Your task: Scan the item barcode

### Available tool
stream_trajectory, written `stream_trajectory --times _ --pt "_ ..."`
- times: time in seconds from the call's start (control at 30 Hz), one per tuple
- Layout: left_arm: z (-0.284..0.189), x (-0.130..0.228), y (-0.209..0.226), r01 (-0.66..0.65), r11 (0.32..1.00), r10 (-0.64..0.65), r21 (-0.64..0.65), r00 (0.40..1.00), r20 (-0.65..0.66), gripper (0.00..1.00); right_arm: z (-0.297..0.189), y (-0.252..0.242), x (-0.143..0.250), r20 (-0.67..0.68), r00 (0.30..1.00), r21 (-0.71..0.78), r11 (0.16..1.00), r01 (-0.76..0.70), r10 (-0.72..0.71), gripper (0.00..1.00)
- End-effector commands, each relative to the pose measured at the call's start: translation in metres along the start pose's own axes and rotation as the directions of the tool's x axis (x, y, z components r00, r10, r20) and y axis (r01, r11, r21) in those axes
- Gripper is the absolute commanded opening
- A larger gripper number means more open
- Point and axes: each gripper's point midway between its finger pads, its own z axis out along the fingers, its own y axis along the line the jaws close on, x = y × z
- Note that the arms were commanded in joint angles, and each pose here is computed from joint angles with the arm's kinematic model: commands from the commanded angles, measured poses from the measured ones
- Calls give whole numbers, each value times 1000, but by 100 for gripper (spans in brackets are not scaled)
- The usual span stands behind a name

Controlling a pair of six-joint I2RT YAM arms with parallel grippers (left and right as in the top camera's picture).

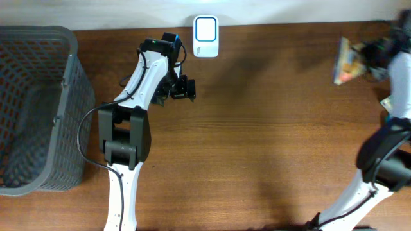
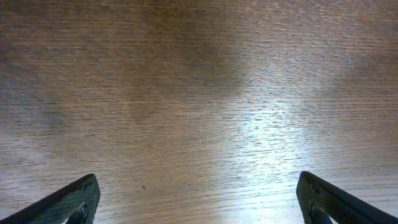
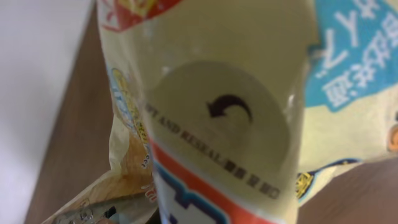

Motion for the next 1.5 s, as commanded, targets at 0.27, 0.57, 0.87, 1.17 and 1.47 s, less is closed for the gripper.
stream_trajectory --times 0.27,0.57,0.87,1.17,1.47 --pt "2 1 0 1 1000 -1 4 1000 -9 99 -25 -134 -74 45 998 137 989 -49 43 56" --pt "2 1 0 1 1000 -1 4 1000 -9 99 -200 -101 -22 73 996 7 999 -44 44 66" --pt "2 1 0 1 1000 -1 4 1000 -9 99 -329 -84 122 169 957 -153 953 261 -235 98" --pt "2 1 0 1 1000 -1 4 1000 -9 99 -288 -142 259 -122 929 -236 919 316 -350 98" --pt "2 1 0 1 1000 -1 4 1000 -9 99 -267 -161 261 -184 924 -128 940 316 -335 98"
